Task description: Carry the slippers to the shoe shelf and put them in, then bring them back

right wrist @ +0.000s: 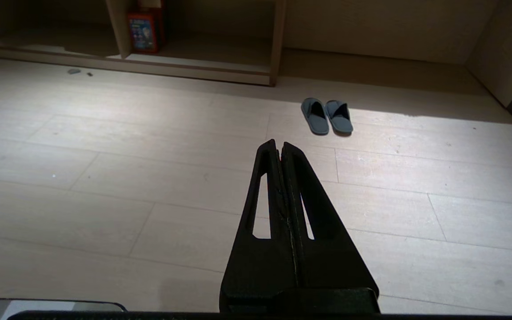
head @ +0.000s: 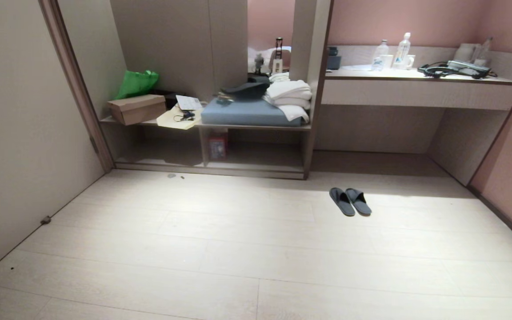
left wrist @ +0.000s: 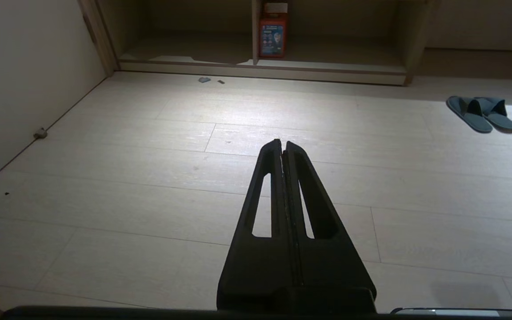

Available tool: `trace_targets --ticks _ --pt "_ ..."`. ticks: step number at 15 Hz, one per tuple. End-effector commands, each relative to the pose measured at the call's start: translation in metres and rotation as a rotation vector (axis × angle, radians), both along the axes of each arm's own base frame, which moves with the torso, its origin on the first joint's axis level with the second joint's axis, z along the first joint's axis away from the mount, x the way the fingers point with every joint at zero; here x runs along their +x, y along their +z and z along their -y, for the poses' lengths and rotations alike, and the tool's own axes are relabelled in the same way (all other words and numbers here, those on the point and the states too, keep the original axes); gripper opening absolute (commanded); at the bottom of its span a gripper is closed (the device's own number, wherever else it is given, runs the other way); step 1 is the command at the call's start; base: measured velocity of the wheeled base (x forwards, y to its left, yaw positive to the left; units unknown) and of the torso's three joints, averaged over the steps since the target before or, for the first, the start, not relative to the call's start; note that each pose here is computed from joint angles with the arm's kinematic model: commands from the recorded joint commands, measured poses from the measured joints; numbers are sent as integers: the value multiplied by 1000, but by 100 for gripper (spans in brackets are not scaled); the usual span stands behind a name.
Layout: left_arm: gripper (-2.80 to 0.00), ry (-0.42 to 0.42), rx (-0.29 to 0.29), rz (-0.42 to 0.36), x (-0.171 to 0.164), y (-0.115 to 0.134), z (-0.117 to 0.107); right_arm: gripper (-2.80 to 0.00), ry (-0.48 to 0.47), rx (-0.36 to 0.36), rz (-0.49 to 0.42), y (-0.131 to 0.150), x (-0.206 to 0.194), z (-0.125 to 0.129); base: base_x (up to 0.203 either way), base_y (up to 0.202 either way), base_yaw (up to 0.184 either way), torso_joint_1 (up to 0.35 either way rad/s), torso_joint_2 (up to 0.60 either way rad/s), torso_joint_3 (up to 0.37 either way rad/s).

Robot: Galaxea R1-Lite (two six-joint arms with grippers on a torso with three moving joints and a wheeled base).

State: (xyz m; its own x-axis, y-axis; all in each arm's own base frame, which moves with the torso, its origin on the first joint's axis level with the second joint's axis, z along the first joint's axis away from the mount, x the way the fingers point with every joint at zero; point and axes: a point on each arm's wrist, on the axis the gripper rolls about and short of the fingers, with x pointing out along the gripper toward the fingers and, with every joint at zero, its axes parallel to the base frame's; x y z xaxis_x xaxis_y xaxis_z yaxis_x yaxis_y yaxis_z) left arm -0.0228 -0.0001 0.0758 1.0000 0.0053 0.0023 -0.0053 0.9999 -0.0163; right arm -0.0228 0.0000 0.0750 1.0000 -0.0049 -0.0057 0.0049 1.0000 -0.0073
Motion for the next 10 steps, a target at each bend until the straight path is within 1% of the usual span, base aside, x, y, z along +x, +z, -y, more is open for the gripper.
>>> trace_targets --ticks 1,10 --pt "-280 1 -1 1 0 0 0 -280 0 -2 -2 0 0 0 0 0 0 0 0 0" --pt "-280 1 -1 1 0 0 0 -280 0 -7 0 0 0 0 0 0 0 0 0 0"
